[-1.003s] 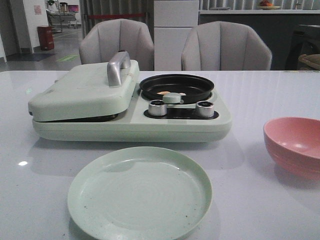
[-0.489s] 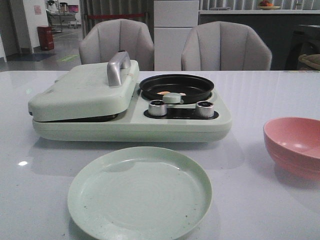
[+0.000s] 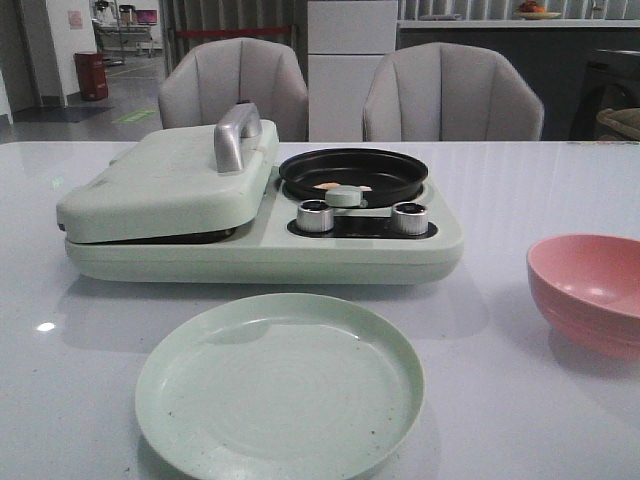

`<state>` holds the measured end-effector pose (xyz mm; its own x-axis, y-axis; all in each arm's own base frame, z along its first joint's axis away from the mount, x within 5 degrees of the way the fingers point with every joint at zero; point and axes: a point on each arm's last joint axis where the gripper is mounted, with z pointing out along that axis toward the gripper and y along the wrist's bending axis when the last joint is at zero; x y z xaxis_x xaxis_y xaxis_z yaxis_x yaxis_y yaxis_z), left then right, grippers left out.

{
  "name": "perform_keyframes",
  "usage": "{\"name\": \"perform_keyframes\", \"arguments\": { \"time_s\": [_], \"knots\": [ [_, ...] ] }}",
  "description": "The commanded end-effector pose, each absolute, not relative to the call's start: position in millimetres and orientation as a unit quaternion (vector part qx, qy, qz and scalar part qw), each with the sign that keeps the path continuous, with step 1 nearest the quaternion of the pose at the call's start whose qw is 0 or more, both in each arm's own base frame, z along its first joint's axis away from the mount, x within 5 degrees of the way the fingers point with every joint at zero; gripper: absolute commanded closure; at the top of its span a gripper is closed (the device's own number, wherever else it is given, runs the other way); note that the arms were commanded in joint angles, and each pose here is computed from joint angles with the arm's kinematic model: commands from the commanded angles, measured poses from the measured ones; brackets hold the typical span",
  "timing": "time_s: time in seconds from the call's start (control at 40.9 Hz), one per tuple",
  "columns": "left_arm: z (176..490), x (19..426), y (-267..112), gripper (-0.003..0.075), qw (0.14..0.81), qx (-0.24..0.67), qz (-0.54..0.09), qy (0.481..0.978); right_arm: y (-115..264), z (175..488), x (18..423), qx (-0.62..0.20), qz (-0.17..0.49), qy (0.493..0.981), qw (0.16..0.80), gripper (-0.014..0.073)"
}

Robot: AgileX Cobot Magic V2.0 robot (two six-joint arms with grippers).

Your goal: Make breakfast with bread and shrimp

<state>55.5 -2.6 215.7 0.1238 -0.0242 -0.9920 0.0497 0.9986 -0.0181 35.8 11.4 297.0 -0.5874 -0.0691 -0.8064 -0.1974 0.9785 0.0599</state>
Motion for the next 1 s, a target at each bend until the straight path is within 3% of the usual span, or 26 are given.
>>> {"name": "perform_keyframes", "arguments": {
  "time_s": [0.0,0.269,0.465,0.734,0.905,0.979],
  "knots": [
    [214.9,54.3,-2.7,0.0619,0.774,0.004,-0.034,0.632,11.8,310.0,39.7,-0.076,0.073,0.867,0.487,0.056],
    [214.9,54.3,-2.7,0.0619,0.774,0.004,-0.034,0.632,11.3,310.3,38.9,-0.075,0.071,0.865,0.49,0.056],
    [214.9,54.3,-2.7,0.0619,0.774,0.004,-0.034,0.632,1.0,303.6,33.8,-0.028,0.007,0.82,0.571,0.056],
    [214.9,54.3,-2.7,0.0619,0.774,0.004,-0.034,0.632,-1.6,251.3,45.2,-0.001,-0.021,0.714,0.7,0.056],
    [214.9,54.3,-2.7,0.0619,0.774,0.004,-0.034,0.632,-1.2,212.5,53.4,-0.003,-0.02,0.679,0.734,0.056],
    [214.9,54.3,-2.7,0.0619,0.774,0.004,-0.034,0.632,-1.2,209.6,54.0,-0.002,-0.019,0.678,0.735,0.056]
  ]
}}
